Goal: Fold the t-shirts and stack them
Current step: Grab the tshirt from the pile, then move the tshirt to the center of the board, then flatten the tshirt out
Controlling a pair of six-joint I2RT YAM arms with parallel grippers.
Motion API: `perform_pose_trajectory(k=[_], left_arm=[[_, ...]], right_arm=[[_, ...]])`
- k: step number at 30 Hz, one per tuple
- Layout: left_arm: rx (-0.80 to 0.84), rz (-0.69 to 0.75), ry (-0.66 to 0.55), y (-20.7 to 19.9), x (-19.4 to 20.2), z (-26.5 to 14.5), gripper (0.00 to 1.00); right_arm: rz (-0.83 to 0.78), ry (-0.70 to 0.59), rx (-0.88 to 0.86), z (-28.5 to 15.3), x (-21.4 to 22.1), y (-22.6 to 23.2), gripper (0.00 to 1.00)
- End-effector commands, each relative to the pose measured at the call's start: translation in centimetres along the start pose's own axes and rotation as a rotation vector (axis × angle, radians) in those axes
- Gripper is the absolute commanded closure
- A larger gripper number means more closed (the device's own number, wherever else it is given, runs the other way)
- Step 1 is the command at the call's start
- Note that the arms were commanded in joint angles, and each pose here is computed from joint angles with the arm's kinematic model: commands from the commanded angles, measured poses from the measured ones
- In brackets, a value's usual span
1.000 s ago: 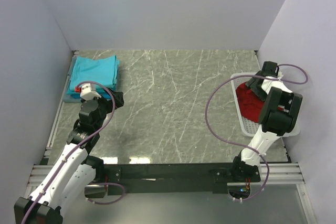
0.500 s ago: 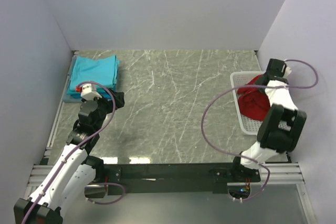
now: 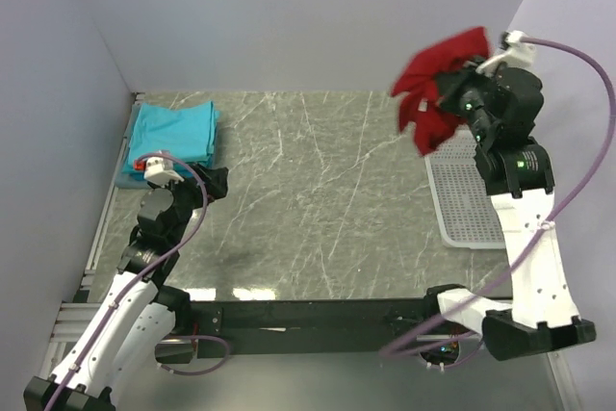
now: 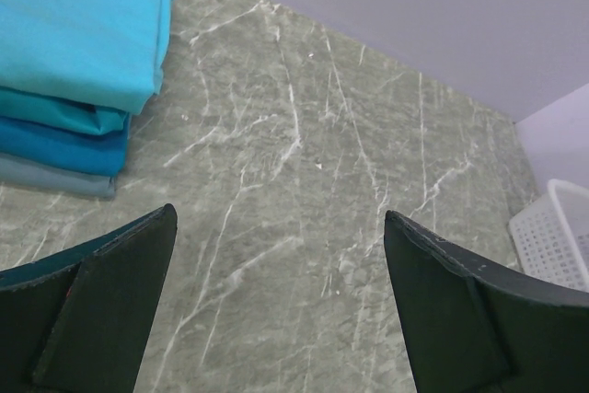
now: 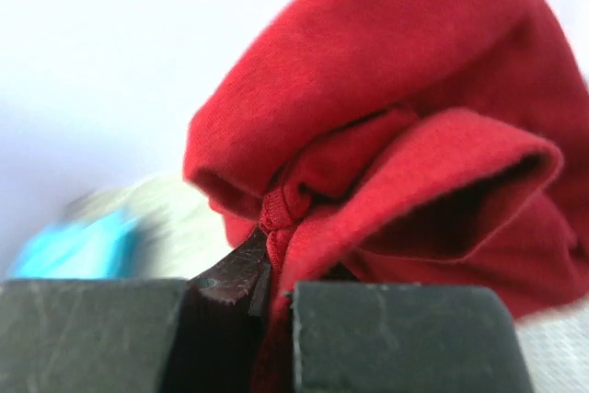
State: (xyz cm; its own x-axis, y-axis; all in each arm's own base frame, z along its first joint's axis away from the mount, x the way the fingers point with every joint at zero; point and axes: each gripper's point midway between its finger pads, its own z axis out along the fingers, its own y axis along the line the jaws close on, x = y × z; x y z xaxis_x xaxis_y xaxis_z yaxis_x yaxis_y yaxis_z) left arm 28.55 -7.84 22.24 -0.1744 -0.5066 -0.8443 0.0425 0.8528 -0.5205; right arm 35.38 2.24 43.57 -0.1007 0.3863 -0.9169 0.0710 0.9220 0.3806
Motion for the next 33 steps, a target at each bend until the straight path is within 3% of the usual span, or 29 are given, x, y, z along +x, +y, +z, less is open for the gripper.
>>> perform_pose_trajectory(k=[1,4,6,7,8,9,11,14,16,22,28,33], left_arm=[[0.043,-0.027,-0.072,-1.2,-1.9,-0.4,0.01],[0.036,-0.040,-0.071,-1.1,-1.9,-0.5,0.00],[0.023,-0.053,-0.067,-0.9,-1.9,-0.5,0.01],[0.013,-0.057,-0.066,-0.8,-1.9,-0.5,0.01],[-0.001,-0.065,-0.067,-0.5,-1.9,-0.4,0.01],[-0.010,-0.070,-0.068,-0.4,-1.9,-0.4,0.00],[-0.039,-0.085,-0.060,0.0,-1.8,-0.4,0.01],[-0.056,-0.104,-0.039,0.2,-1.3,0.0,0.01],[-0.041,-0.114,-0.002,-0.1,-0.5,0.4,0.00],[0.079,-0.146,0.175,-2.2,3.5,1.3,0.01],[0.273,-0.239,0.402,-5.2,9.1,1.6,0.01],[0.313,-0.243,0.454,-6.5,10.9,3.5,0.07]], right_arm=[[-0.070,0.009,-0.332,-3.5,-1.1,8.9,1.00],[-0.120,0.076,-0.504,-4.8,1.7,13.9,0.94],[-0.133,0.185,-0.551,-4.4,5.3,15.1,0.83],[-0.120,0.236,-0.544,-4.0,6.9,15.1,0.73],[-0.114,0.283,-0.486,-3.3,8.6,14.0,0.45],[-0.114,0.356,-0.405,-2.1,11.8,12.3,0.34],[-0.104,0.378,-0.188,-0.5,14.4,8.2,0.22],[-0.146,0.442,0.035,-0.4,19.2,2.4,0.19],[-0.157,0.432,0.083,-0.9,19.6,0.9,0.19],[-0.170,0.517,-0.094,-1.9,24.1,2.0,0.19],[-0.146,0.563,-0.107,-1.4,27.4,1.7,0.20],[-0.140,0.582,-0.083,-0.8,29.1,1.0,0.21]])
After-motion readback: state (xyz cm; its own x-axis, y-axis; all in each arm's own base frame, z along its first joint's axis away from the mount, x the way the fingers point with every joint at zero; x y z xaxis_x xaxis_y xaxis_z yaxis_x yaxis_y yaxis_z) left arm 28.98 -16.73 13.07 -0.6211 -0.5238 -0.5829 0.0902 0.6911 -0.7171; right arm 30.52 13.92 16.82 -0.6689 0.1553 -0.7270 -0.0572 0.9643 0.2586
